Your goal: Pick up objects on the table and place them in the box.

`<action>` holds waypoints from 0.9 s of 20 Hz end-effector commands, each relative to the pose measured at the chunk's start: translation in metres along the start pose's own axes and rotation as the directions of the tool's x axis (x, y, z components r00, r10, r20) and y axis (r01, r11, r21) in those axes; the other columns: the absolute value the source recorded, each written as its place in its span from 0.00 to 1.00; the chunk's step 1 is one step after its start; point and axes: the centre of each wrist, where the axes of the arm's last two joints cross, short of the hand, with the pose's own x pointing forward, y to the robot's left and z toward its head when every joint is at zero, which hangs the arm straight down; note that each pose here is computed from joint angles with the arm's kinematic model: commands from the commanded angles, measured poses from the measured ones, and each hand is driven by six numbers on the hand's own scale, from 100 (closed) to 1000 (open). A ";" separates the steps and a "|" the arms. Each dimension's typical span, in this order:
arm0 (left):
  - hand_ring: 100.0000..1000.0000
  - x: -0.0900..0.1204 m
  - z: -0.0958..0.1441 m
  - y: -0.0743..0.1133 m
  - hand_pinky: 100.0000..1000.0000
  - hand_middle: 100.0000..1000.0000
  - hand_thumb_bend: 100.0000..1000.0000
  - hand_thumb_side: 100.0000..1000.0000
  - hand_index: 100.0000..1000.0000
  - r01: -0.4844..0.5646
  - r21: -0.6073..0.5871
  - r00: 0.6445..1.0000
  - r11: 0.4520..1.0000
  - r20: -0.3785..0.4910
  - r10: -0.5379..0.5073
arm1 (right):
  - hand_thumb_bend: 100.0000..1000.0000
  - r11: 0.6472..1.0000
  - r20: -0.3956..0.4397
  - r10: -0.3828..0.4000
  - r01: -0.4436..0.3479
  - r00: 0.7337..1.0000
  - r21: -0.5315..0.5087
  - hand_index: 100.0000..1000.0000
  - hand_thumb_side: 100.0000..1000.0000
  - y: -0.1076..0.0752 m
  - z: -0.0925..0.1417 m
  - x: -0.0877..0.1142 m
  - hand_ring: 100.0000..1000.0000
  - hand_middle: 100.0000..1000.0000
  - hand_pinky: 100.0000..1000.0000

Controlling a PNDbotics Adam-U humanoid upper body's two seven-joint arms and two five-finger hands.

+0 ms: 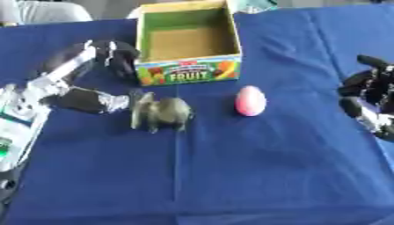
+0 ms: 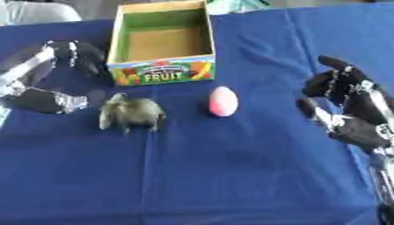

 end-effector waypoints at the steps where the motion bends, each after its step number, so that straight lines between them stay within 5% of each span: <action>1: 0.71 0.004 -0.003 0.009 0.68 0.74 0.39 0.23 0.81 0.070 -0.014 0.998 0.997 0.008 -0.070 | 0.45 1.000 0.016 0.023 -0.023 1.000 0.006 0.91 0.19 -0.003 -0.002 0.006 0.61 0.56 0.69; 18: 0.74 0.007 -0.028 -0.004 0.76 0.71 0.41 0.25 0.81 0.156 -0.098 0.987 0.983 0.040 -0.153 | 0.45 1.000 0.015 0.019 -0.019 1.000 0.008 0.91 0.20 -0.003 -0.002 0.005 0.61 0.56 0.69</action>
